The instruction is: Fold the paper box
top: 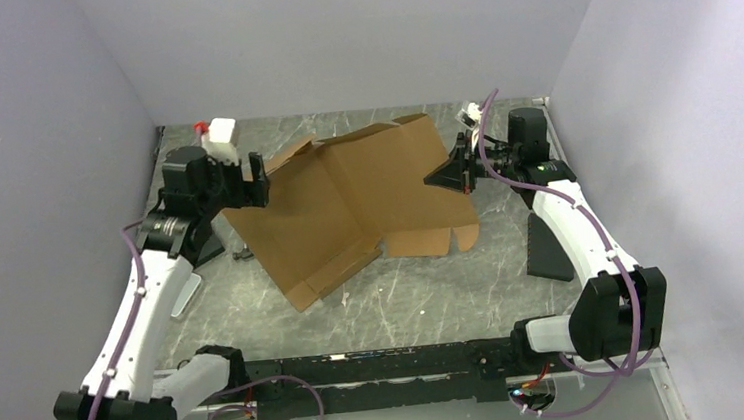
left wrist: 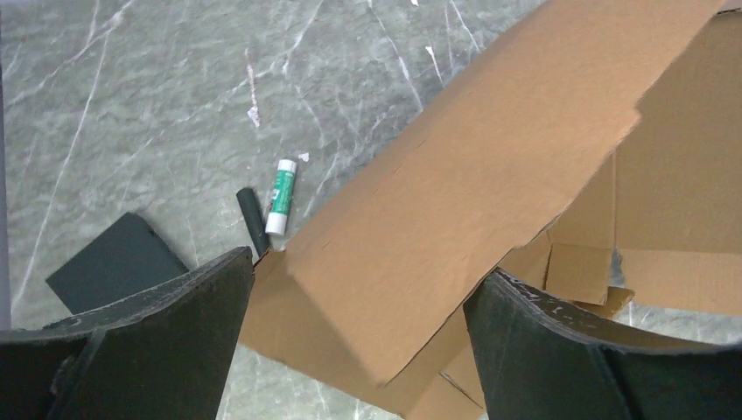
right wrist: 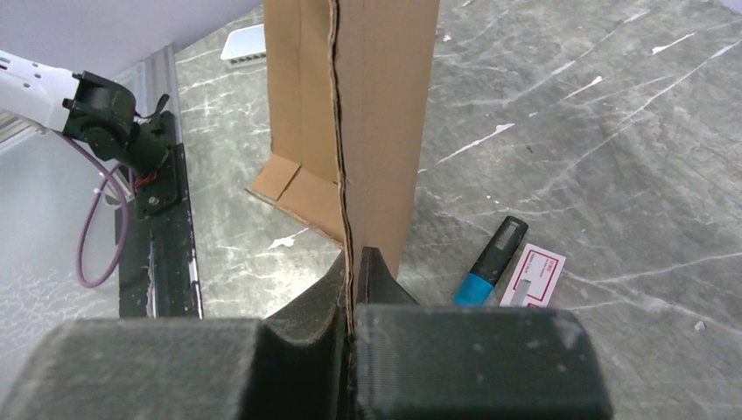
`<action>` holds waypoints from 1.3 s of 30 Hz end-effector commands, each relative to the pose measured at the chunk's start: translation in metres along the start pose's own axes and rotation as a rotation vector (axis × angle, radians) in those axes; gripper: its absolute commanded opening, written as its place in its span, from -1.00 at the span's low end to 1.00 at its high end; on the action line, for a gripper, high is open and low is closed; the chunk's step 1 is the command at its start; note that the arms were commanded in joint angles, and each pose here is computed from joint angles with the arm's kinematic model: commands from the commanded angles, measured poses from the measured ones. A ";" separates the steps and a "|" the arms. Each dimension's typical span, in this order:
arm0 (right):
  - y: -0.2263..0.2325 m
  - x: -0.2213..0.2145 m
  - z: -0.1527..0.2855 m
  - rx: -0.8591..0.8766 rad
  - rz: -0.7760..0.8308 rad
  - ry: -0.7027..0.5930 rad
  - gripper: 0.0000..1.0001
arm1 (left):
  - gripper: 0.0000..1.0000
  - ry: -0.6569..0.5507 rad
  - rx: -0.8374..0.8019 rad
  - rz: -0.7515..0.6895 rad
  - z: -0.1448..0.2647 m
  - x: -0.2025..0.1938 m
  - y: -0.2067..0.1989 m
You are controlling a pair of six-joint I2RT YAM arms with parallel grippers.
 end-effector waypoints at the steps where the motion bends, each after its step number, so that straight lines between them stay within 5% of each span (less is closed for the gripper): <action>1: 0.005 0.009 0.000 0.012 0.065 -0.021 -1.00 | 0.89 -0.164 0.029 0.175 0.033 0.011 0.004; 10: 0.004 0.009 -0.002 0.006 0.056 -0.021 -1.00 | 0.98 -0.252 0.126 0.354 0.077 -0.020 0.000; 14: 0.004 0.009 -0.003 0.006 0.056 -0.019 -1.00 | 0.89 -0.269 0.255 0.400 0.086 -0.031 0.010; 25: 0.004 0.008 -0.003 0.006 0.052 -0.017 -1.00 | 0.61 -0.327 0.301 0.597 0.063 -0.017 0.038; 32: 0.004 0.008 -0.006 0.014 0.035 -0.020 -1.00 | 0.37 -0.318 0.239 0.740 0.037 -0.037 0.069; 39: 0.003 0.007 -0.009 0.020 0.018 -0.021 -1.00 | 0.22 -0.357 0.009 0.829 0.015 -0.054 0.079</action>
Point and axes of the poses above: each gripper's point midway between its finger pads, its own z axis back along the fingers, its own y axis along the line the jaws close on, x = y × z, the point moved 7 cm from there along z, back along the fingers, and after that the axes turned 14 degrees about -z, right-handed, at the moved point
